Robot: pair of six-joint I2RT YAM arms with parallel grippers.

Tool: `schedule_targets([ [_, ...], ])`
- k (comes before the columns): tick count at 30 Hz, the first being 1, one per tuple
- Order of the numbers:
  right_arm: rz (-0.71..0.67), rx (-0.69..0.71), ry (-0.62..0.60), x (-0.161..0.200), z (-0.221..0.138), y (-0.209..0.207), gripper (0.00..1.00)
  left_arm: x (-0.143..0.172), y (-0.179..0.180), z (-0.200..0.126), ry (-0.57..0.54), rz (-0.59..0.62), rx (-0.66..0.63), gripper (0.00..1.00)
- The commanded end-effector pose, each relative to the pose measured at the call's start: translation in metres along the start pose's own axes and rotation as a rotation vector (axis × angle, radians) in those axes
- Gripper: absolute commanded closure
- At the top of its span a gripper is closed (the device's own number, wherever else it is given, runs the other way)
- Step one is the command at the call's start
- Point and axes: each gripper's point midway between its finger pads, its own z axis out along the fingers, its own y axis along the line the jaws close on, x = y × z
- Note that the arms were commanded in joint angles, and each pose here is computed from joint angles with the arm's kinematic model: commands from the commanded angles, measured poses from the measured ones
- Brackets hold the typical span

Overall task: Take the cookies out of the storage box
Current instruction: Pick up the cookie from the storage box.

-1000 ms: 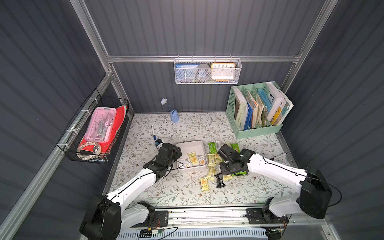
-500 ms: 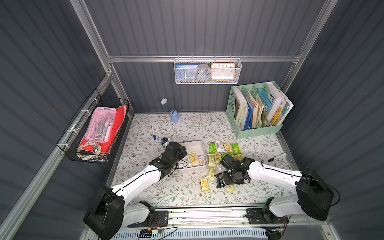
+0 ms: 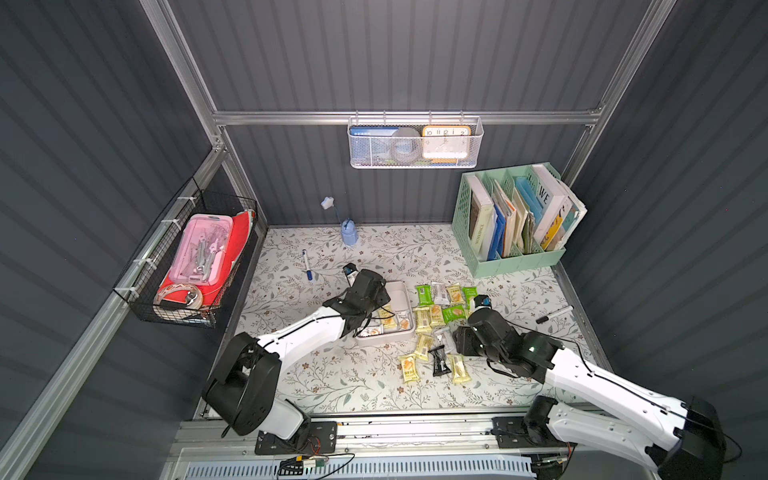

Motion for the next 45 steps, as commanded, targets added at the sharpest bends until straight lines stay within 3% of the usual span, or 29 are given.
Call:
schedule_targets([
  [1,0.045,0.029,-0.079,-0.006,0.0,-0.012,0.41,0.017,0.008,0.011,0.045,0.082,-0.08,0.4],
  [12,0.031,0.062,-0.052,0.001,0.008,-0.018,0.41,0.033,0.026,0.025,0.067,0.18,-0.256,0.34],
  [35,0.01,0.064,-0.063,-0.003,0.012,-0.017,0.4,0.06,0.023,0.052,0.183,0.262,-0.237,0.34],
  [45,0.01,0.068,-0.064,-0.002,0.012,-0.018,0.4,0.068,0.033,0.058,0.227,0.313,-0.289,0.38],
])
